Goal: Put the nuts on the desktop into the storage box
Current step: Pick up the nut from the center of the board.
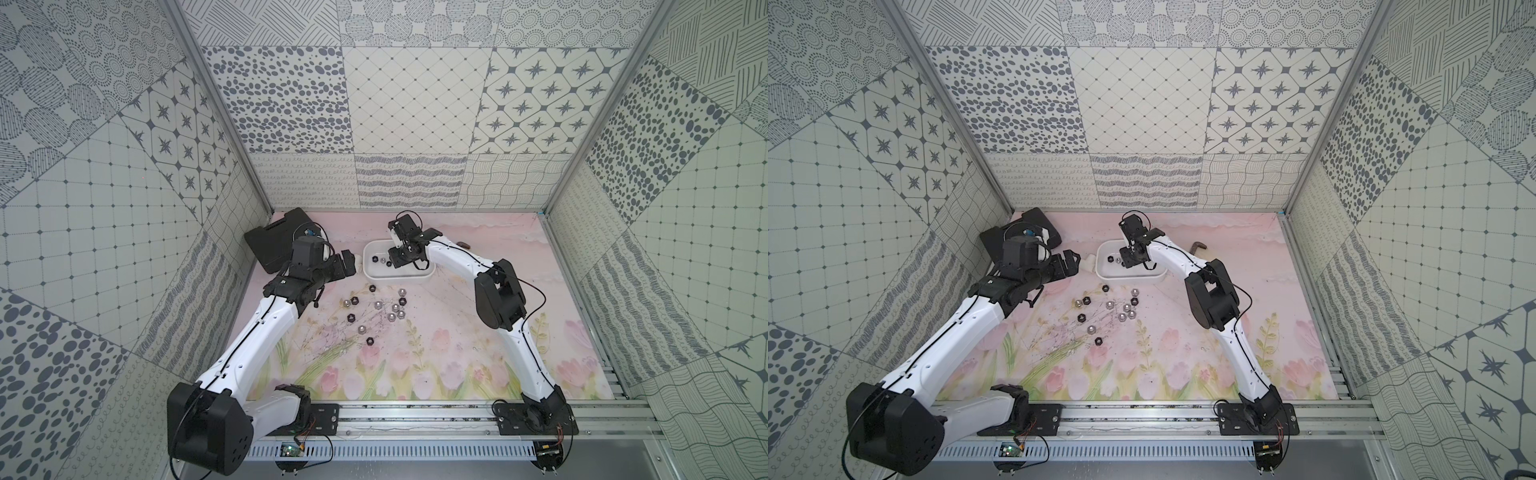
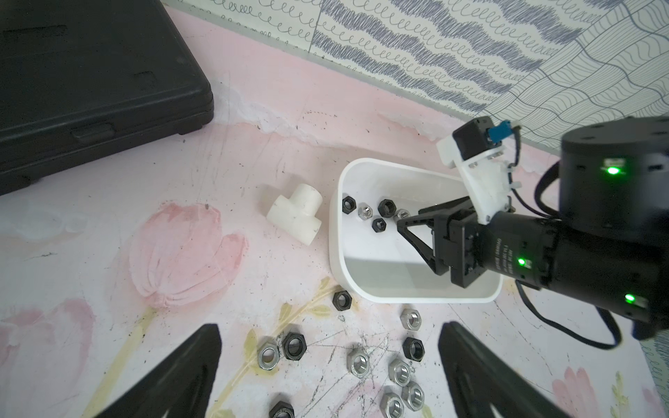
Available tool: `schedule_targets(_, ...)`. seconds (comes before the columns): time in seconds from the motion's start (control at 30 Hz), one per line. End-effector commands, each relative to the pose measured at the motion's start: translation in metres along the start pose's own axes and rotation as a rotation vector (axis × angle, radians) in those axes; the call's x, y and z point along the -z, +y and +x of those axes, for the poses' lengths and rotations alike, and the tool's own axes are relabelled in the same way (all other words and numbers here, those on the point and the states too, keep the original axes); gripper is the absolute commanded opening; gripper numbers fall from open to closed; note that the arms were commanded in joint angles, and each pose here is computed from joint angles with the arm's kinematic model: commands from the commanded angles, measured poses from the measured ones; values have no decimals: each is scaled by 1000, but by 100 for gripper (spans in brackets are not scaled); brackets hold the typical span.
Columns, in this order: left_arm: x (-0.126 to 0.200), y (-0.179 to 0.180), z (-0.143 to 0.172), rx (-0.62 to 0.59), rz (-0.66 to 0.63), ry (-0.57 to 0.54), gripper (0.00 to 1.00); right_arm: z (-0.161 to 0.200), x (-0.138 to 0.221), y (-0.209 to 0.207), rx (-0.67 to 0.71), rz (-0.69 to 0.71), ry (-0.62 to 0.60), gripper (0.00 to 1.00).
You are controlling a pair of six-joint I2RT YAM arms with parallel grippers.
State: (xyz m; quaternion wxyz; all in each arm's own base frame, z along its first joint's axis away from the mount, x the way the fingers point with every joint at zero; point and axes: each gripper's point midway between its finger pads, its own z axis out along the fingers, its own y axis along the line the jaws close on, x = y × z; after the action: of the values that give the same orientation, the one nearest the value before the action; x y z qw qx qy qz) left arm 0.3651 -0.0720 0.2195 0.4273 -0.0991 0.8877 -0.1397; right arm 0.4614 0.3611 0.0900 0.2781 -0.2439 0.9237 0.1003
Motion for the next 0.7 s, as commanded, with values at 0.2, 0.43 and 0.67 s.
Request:
schedule_targets(0.2,3,-9,-4,-8,38,-3,99,29,124,42,46,-118,-132,51)
schedule_targets(0.43,3,-9,-2,-3,43,0,99,110,115,56,76,-108,18,57)
schedule_targets(0.67,4,-7,-2,-5,33,-1,99,146,76,67,116,-58,147,58)
